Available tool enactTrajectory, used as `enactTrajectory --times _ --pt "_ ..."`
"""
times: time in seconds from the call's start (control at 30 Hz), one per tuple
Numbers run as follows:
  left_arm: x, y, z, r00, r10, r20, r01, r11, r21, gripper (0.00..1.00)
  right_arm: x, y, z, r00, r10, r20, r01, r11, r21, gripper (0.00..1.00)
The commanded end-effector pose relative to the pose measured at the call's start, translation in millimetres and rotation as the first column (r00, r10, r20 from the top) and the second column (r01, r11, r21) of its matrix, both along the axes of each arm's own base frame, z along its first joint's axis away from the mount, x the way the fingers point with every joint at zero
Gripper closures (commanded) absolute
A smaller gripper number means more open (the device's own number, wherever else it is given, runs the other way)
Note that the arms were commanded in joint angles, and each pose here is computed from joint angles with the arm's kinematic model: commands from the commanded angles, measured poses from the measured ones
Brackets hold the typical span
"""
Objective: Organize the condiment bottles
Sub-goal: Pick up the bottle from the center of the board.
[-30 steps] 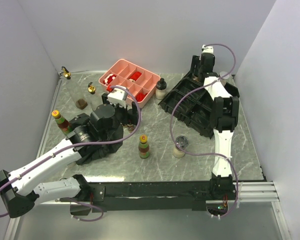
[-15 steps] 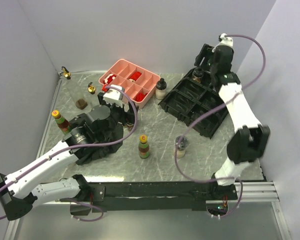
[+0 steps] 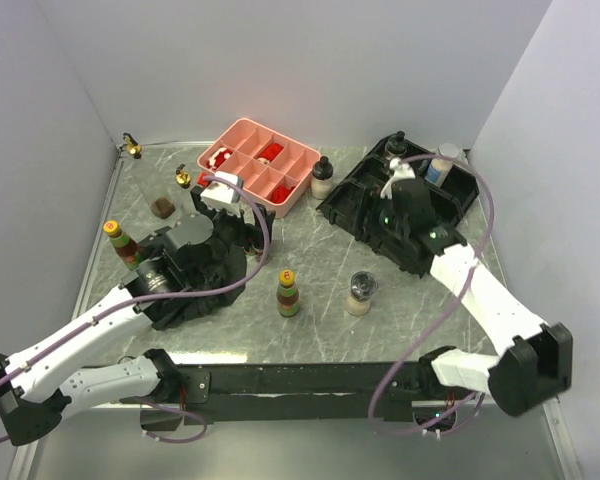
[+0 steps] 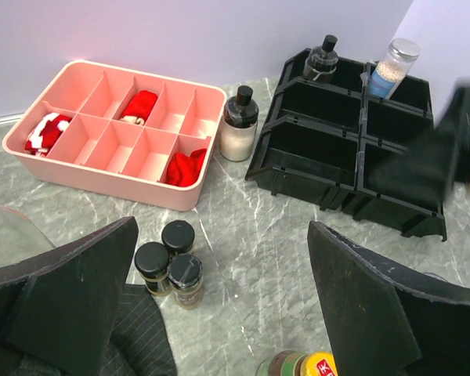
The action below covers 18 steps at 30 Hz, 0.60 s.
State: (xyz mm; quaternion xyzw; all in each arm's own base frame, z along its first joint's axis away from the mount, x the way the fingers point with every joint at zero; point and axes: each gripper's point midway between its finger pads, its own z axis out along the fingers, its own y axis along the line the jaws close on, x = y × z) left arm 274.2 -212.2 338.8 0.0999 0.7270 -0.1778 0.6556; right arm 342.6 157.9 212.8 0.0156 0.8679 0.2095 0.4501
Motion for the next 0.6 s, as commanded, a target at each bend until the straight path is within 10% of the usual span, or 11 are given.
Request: enactTrajectory --times 0.0,0.57 --pt "-7 3 24 0.998 -0.02 0.064 0.024 0.998 -0.061 0.04 -42 7 -7 0.998 0.055 -0.014 -0.055 0.998 -0.015 0.25" --pt "-10 4 29 0.998 -0.019 0.056 0.024 0.995 -0.096 0.04 -104 2 -52 0.989 0.055 -0.137 -0.086 0.97 -0.226 0.03"
